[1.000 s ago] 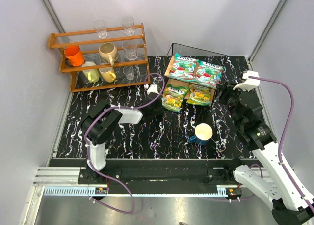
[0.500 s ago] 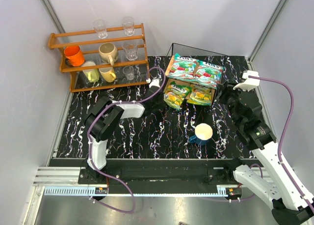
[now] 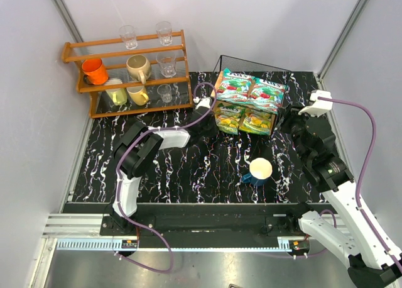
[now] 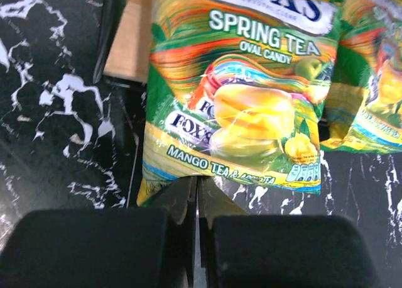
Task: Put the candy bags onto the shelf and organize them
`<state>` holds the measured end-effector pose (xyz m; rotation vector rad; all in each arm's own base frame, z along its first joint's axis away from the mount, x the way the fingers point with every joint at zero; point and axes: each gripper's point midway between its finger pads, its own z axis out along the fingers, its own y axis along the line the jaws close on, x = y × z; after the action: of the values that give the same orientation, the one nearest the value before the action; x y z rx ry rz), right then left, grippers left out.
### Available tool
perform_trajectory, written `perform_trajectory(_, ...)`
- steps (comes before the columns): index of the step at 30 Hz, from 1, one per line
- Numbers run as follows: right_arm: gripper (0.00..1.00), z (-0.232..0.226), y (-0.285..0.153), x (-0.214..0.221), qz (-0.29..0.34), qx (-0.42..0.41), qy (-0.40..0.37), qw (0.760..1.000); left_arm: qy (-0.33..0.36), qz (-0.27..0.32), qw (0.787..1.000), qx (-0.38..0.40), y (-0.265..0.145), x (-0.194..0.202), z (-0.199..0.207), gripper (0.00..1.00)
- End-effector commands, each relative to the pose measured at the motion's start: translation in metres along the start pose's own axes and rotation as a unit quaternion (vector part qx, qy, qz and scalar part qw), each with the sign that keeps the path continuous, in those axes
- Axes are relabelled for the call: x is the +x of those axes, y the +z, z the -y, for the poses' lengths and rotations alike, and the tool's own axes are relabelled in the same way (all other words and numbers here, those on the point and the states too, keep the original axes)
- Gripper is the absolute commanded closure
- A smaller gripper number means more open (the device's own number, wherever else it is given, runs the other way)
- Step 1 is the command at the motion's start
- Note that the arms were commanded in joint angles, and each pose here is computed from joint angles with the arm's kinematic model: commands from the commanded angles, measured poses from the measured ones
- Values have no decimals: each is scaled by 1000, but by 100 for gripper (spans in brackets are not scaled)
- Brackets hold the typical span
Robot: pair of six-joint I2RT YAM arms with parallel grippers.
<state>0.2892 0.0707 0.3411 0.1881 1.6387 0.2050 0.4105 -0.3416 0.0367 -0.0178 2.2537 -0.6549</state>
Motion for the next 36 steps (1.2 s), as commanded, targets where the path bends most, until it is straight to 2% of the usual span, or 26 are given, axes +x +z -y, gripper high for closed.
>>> perform_trajectory(1,49,2,0,-9,18,9,-1,1000,-5,51,998,43,6,-42,34,100)
perform_trajectory(8,49,3,0,-9,19,11,-2,1000,-1,61,998,30,12,-58,33,100)
perform_trajectory(20,48,4,1,-8,17,12,-4,1000,-10,58,998,10,20,-59,12,100)
perform_trajectory(36,48,3,-1,-8,19,9,2,1000,-19,93,994,44,-20,-66,21,100)
